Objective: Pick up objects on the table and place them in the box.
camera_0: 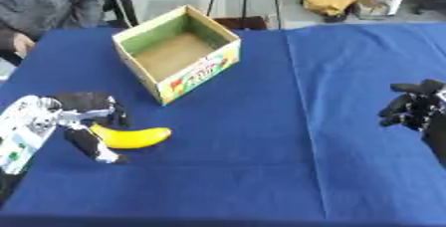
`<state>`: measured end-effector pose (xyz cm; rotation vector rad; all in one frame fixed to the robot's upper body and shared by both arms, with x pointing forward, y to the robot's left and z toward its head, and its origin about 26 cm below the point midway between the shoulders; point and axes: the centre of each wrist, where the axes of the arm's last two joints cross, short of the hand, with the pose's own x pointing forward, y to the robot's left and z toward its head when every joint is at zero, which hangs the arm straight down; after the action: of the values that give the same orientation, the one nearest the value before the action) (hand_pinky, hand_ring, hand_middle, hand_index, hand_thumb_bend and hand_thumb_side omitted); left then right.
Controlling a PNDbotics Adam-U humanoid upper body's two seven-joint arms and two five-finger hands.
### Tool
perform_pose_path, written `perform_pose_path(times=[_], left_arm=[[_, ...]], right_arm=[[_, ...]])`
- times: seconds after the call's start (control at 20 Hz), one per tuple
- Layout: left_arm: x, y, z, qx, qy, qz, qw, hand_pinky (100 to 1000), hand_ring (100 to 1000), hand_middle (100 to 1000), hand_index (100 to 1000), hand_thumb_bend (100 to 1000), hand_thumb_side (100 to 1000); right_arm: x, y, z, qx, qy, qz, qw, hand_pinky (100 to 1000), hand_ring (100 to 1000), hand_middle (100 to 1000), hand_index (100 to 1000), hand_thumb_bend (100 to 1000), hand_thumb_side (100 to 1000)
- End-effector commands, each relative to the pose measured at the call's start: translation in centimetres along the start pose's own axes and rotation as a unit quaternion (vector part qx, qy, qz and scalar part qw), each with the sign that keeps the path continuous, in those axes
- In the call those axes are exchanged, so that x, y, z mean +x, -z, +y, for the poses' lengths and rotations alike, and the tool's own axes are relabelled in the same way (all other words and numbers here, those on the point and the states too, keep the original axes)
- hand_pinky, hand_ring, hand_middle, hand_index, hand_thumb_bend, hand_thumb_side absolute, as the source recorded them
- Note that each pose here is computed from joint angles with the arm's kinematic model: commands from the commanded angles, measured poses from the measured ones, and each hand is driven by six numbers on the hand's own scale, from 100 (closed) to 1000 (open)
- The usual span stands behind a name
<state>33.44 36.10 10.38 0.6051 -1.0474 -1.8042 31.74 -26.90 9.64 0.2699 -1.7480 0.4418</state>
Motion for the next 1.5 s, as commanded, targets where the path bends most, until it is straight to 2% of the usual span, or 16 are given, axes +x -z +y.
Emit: perform_pose_path(times=[0.05, 0.3, 0.6, 0.8, 0.9, 0.95, 1.05, 1.2, 1.5], left_arm=[[-0.4, 0.0, 0.6, 0.011, 0.012, 0.014, 1.000, 626, 614, 637, 754, 561, 542], [-0.6, 0.6, 0.1, 0.005, 0.016, 0.020, 1.000, 628, 616, 639, 755, 571, 543], [-0.7, 1.0, -0.3, 0.003, 0.016, 0.022, 1.000, 623, 605, 626, 751, 495, 519], [-0.8, 1.2, -0.5, 0.001, 0.013, 0.020, 1.000, 622, 590, 611, 742, 419, 485], [-0.8, 1.2, -0.6, -0.001, 0.010, 0.019, 1.000, 619, 583, 601, 731, 347, 464], [-0.8, 1.3, -0.6, 0.000, 0.009, 0.019, 1.000, 615, 575, 593, 724, 277, 451], [-0.8, 1.3, -0.7, 0.001, 0.005, 0.020, 1.000, 614, 572, 589, 720, 243, 440], [-0.8, 1.2, -0.6, 0.004, 0.001, 0.019, 1.000, 608, 559, 572, 699, 117, 392], [-1.0, 0.6, 0.1, 0.009, 0.001, 0.018, 1.000, 605, 553, 563, 688, 100, 370]], right_arm=[[0.8, 0.1, -0.2, 0.003, -0.009, -0.011, 1.000, 587, 610, 524, 787, 100, 880], [0.8, 0.1, -0.2, 0.003, -0.008, -0.011, 1.000, 587, 610, 524, 787, 100, 883], [0.8, 0.2, -0.2, 0.003, -0.008, -0.012, 1.000, 587, 610, 524, 787, 100, 882], [0.8, 0.2, -0.2, 0.003, -0.008, -0.012, 1.000, 587, 610, 524, 787, 100, 882], [0.8, 0.2, -0.2, 0.003, -0.008, -0.012, 1.000, 587, 610, 524, 787, 100, 882], [0.8, 0.2, -0.2, 0.003, -0.008, -0.012, 1.000, 587, 610, 524, 787, 100, 882], [0.8, 0.2, -0.2, 0.003, -0.008, -0.013, 1.000, 587, 610, 524, 787, 100, 882], [0.8, 0.2, -0.2, 0.003, -0.008, -0.012, 1.000, 587, 610, 524, 787, 100, 883], [0.8, 0.2, -0.2, 0.003, -0.009, -0.012, 1.000, 587, 610, 524, 787, 100, 882]])
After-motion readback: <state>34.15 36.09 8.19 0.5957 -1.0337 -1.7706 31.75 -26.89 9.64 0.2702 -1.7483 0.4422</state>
